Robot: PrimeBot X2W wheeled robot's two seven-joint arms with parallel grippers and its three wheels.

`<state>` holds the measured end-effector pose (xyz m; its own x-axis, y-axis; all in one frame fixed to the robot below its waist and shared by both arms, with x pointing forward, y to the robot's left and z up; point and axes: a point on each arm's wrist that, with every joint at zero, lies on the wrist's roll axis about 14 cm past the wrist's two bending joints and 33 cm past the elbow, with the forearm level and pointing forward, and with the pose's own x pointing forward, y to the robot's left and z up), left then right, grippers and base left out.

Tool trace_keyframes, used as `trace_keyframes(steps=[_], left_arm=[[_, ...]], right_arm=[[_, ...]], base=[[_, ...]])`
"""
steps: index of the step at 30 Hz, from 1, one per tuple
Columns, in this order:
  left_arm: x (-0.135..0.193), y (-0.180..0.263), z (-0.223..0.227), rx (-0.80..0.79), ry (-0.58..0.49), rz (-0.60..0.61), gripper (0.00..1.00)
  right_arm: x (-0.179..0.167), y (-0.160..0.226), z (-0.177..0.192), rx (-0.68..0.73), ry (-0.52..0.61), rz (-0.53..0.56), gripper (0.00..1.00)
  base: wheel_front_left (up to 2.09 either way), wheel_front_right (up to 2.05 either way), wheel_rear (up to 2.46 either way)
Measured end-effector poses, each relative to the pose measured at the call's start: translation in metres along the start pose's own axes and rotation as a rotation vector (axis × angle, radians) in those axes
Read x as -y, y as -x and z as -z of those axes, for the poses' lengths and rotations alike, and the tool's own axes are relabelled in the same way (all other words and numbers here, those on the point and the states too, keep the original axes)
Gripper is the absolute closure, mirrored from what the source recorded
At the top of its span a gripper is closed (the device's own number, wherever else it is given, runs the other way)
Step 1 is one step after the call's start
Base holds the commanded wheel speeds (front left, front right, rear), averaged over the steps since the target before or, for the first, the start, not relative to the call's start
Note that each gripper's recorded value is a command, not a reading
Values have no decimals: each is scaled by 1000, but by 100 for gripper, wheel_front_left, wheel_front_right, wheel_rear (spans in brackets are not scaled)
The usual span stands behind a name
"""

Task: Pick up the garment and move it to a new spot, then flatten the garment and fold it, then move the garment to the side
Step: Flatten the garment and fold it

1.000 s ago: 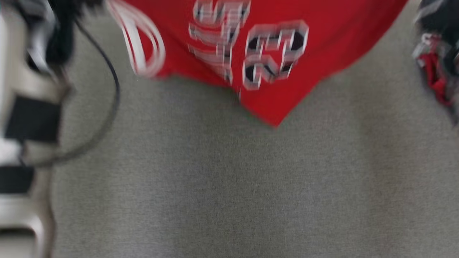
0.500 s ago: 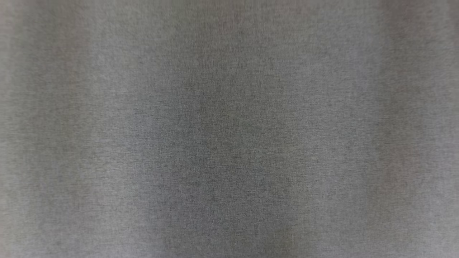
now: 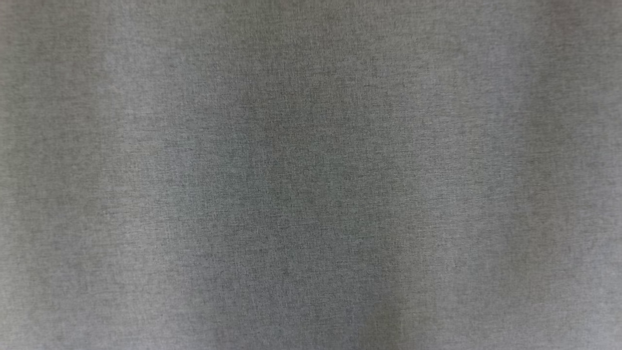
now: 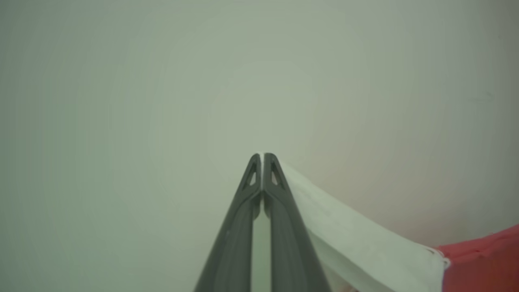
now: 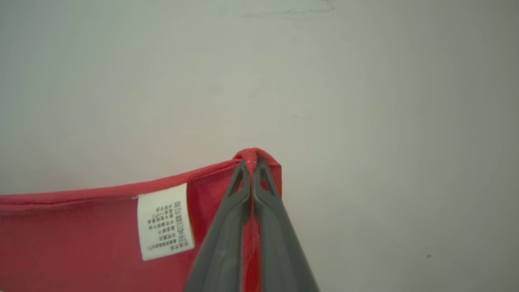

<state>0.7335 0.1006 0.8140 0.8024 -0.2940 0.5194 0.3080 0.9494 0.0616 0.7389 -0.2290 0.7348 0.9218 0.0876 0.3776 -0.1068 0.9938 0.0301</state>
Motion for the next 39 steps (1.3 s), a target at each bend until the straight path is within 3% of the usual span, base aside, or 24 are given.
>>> trace_keyframes(steps=[15,25,33,39], left_arm=[[-8,5,29,-8,49,-26,100],[-11,36,63,-34,135,-48,100],[-8,102,89,-69,239,-78,100],[11,195,103,-129,296,-156,100]], right_arm=[[0,-2,26,-20,13,-12,100],[5,33,64,-79,-5,-31,100],[2,92,86,-154,-66,-57,100],[-9,162,98,-208,-111,-88,100]], base=[[0,0,0],[0,0,0],[0,0,0],[0,0,0]])
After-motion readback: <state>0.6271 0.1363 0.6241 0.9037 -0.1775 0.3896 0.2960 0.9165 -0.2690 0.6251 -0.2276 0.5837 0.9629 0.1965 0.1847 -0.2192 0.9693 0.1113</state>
